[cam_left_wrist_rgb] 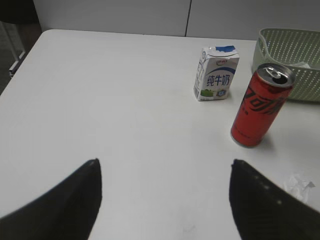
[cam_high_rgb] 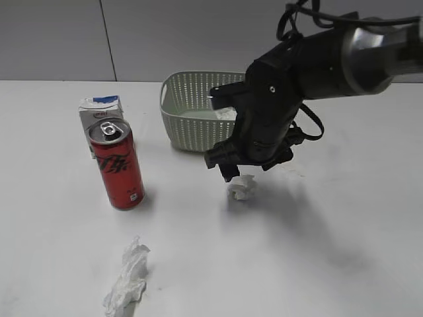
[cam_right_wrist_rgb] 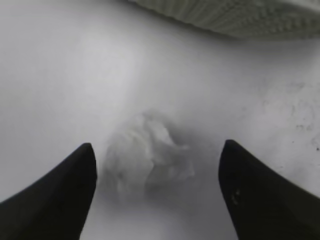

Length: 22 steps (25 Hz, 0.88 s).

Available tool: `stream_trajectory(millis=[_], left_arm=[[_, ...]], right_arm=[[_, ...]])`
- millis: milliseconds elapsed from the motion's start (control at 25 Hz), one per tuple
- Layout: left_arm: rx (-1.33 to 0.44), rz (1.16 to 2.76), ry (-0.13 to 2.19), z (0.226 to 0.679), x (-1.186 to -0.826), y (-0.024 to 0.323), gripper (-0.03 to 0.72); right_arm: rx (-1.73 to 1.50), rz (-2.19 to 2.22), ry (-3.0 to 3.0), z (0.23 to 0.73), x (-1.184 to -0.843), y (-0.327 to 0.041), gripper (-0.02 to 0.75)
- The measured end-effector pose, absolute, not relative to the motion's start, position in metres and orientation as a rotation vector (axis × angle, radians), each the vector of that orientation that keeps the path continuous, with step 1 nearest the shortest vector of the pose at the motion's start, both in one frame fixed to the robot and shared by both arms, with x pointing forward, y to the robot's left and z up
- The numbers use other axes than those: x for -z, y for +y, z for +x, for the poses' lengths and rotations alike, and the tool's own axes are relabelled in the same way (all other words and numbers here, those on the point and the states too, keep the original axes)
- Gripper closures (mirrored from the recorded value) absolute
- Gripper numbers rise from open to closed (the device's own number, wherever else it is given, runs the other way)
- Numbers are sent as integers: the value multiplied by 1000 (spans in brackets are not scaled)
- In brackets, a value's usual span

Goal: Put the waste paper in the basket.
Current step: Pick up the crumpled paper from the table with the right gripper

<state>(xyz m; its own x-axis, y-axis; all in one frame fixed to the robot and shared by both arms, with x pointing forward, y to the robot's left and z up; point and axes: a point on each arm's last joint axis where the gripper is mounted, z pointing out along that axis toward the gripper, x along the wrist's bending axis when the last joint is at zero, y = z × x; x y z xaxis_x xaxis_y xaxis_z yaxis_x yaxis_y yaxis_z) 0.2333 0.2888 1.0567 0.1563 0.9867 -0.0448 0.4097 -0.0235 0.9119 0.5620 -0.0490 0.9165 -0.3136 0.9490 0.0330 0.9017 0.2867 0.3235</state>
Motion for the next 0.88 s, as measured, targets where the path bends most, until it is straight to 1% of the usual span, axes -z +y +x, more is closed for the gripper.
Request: stream_trajectory(millis=[320,440,480,560,600,640,720,800,840,880], left_arm=[[-847,1575,1385,233,-1057,289,100],[-848,1576,1384,233,-1057,289,100],[-849,1577,1384,233,-1057,289,100],[-848,1575,1386,233,-1057,289,100],[-849,1576,1385,233,-1057,289,100],[-849,1576,1385,233,-1057,289,100],[-849,1576,1385,233,-1057,289,100],[-849,1576,1385,233,-1057,289,100],[-848,1575,1386,233,-1057,289,100],[-849,1576,1385,233,-1057,289,100]], right_arm=[[-390,1818,2354,569,-881,-43,166],[-380,1833,2350,570,-877,-42,166],[-378,1835,2349,570,-877,-42,172],[-372,1842,2348,570,-877,-42,211],[-364,1845,2348,570,-877,-42,253],[-351,1850,2349,569,-877,-43,310],[-324,1854,2352,568,-877,-44,449],[-302,1847,2361,566,-881,-46,614],[-299,1840,2365,566,-884,-46,664],[-314,1827,2368,565,-890,-47,696]])
